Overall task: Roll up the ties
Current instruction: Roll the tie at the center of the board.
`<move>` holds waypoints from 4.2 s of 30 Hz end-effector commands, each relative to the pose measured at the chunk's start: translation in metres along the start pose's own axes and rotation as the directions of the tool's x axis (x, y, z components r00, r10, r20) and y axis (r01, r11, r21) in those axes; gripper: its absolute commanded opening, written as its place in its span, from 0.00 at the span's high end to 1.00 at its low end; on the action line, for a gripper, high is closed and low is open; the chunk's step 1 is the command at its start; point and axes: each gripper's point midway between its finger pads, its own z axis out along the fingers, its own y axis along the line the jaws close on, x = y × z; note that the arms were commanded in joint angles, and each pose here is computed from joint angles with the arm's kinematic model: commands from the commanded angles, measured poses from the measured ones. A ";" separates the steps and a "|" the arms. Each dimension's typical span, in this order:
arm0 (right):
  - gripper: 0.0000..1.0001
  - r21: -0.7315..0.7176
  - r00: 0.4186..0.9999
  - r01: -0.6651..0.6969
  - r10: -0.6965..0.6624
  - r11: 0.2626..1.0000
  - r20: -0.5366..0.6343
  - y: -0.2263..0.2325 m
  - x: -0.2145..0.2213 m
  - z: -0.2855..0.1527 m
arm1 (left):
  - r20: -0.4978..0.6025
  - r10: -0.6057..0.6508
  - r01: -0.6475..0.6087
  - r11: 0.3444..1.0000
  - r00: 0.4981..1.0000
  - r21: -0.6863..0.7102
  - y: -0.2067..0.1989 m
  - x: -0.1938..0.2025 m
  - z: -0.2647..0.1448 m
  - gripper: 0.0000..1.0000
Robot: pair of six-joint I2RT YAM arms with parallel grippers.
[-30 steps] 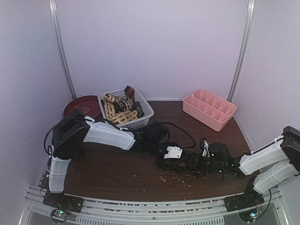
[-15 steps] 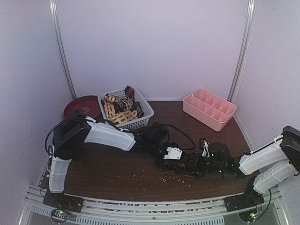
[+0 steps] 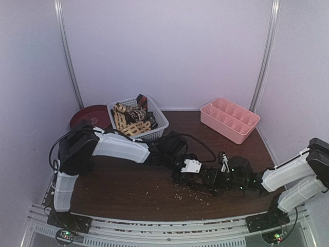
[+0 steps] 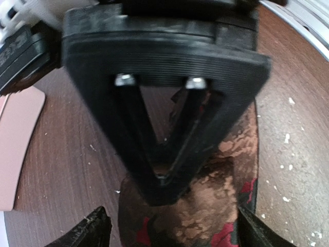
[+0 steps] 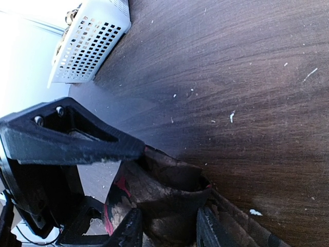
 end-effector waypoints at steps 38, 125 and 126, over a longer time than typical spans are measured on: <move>0.96 0.288 0.998 0.065 -0.067 0.955 -0.001 -0.054 0.011 -0.012 | -0.020 0.024 -0.021 0.992 1.000 0.128 -0.028 0.018 -0.004 0.44; 0.72 0.140 0.993 0.116 -0.120 0.983 0.017 -0.009 0.007 0.009 | 0.192 -0.763 0.781 0.564 0.617 -0.268 0.019 0.062 -0.068 1.00; 0.71 0.132 0.993 0.115 -0.118 0.985 0.015 -0.005 0.006 0.009 | 0.197 -0.765 0.784 0.559 0.613 -0.268 0.019 0.062 -0.068 1.00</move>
